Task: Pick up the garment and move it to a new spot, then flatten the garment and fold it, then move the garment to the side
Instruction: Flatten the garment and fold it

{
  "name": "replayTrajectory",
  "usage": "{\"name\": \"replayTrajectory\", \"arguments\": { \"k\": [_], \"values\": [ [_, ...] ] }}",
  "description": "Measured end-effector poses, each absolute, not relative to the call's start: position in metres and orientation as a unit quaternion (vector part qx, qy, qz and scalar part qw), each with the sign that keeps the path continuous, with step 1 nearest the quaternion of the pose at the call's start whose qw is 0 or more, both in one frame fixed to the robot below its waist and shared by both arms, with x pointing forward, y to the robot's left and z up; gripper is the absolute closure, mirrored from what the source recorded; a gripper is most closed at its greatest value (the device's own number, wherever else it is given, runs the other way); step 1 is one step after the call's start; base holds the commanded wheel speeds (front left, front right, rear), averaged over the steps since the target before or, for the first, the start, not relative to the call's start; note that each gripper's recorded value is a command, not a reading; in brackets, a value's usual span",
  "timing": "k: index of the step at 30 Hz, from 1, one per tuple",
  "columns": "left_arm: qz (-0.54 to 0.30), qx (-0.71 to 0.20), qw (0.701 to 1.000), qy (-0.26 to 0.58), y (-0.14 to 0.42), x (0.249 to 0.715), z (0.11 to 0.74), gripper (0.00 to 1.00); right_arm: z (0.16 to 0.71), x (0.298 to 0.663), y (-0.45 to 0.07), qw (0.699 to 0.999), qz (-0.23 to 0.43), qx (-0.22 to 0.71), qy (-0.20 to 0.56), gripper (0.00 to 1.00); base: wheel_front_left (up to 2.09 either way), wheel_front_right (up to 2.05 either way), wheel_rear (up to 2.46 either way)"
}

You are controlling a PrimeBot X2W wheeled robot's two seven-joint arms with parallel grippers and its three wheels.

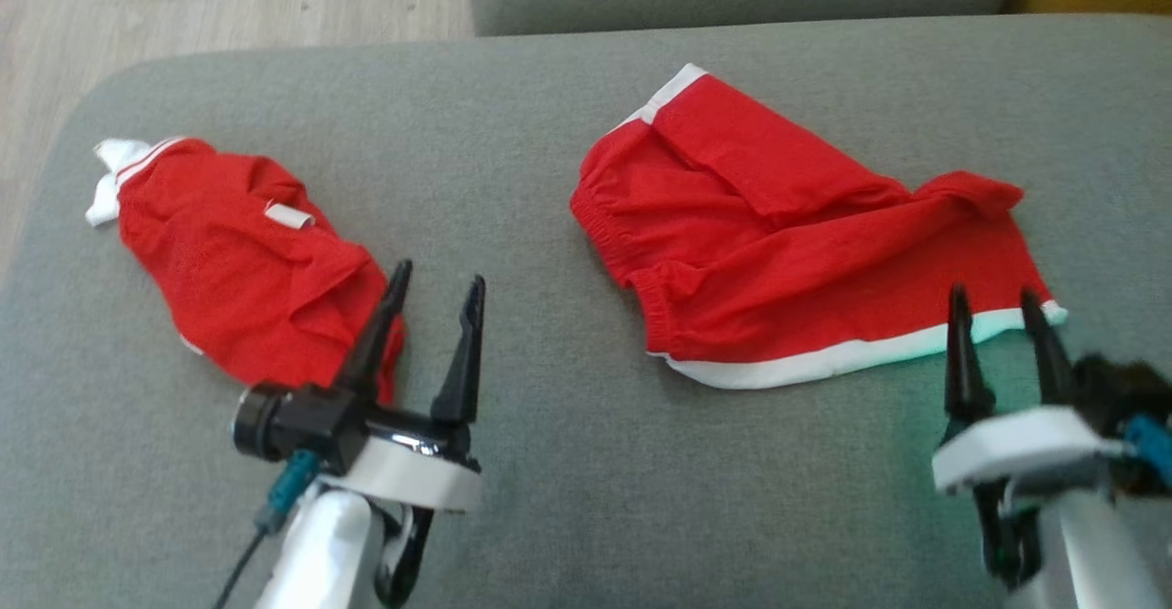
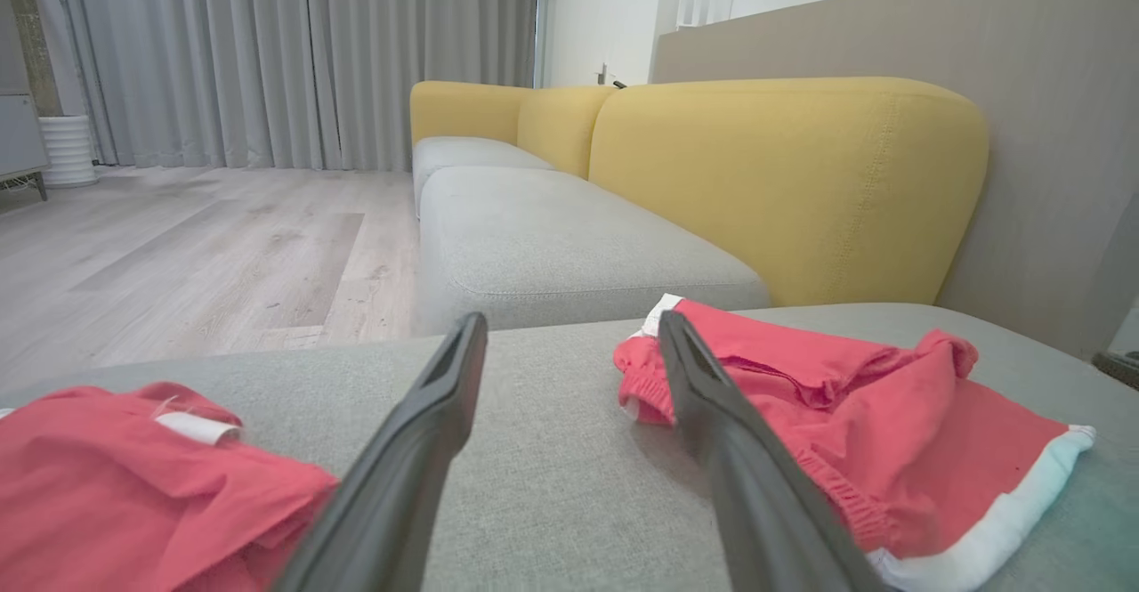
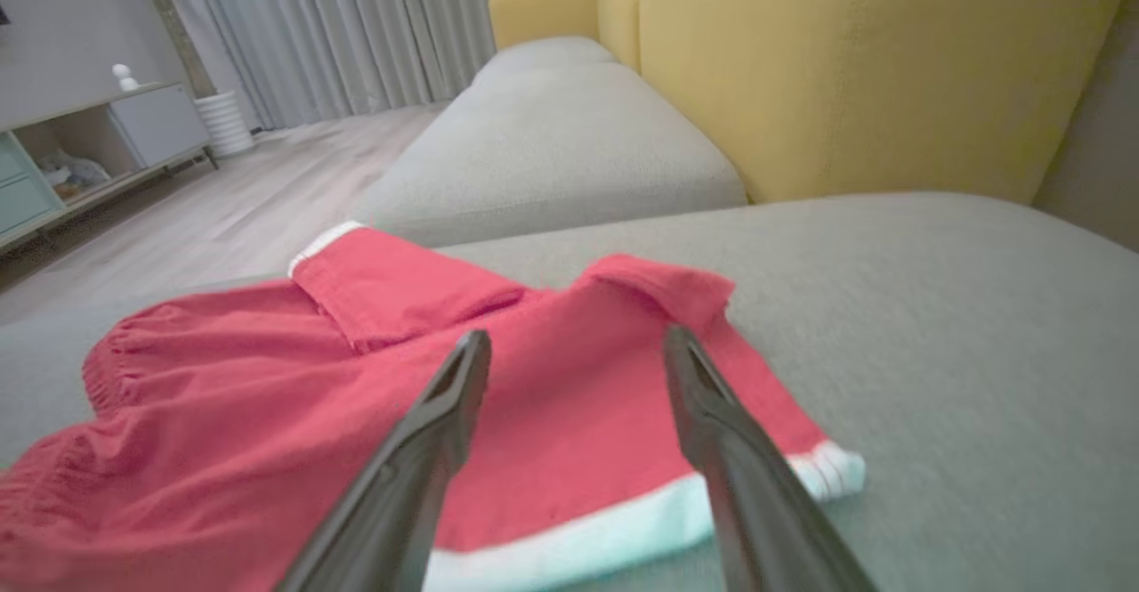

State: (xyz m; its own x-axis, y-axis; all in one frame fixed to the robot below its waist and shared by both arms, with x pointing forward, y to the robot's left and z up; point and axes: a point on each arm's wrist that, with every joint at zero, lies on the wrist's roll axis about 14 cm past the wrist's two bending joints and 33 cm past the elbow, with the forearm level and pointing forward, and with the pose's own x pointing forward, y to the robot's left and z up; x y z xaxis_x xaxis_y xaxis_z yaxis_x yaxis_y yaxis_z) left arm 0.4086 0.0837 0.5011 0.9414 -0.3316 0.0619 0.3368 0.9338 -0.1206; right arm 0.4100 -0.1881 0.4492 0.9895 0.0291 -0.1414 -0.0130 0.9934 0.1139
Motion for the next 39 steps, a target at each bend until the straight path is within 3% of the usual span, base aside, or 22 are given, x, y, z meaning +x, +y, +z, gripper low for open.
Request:
{"name": "replayTrajectory", "arguments": {
  "k": [5,11,21,39],
  "values": [
    [-0.195,-0.069,0.978,-0.008,0.067,0.398,0.495,0.00,0.434,0.381,-0.197,0.993,-0.007,0.074,0.089,0.00,0.00,0.00,0.00],
    [-0.246,-0.062,0.967,0.016,0.035,0.388,0.480,0.00,0.440,0.380,-0.207,0.994,-0.021,0.073,0.077,0.00,0.00,0.00,0.00],
    [-0.395,-0.025,0.913,0.095,-0.035,0.373,0.441,0.00,0.426,0.377,-0.221,0.992,-0.043,0.071,0.093,0.00,0.00,0.00,0.00],
    [-0.448,0.027,0.881,0.152,-0.052,0.386,0.392,0.00,0.415,0.374,-0.242,0.989,-0.077,0.072,0.105,0.00,0.00,0.00,0.00]
  ]
}}
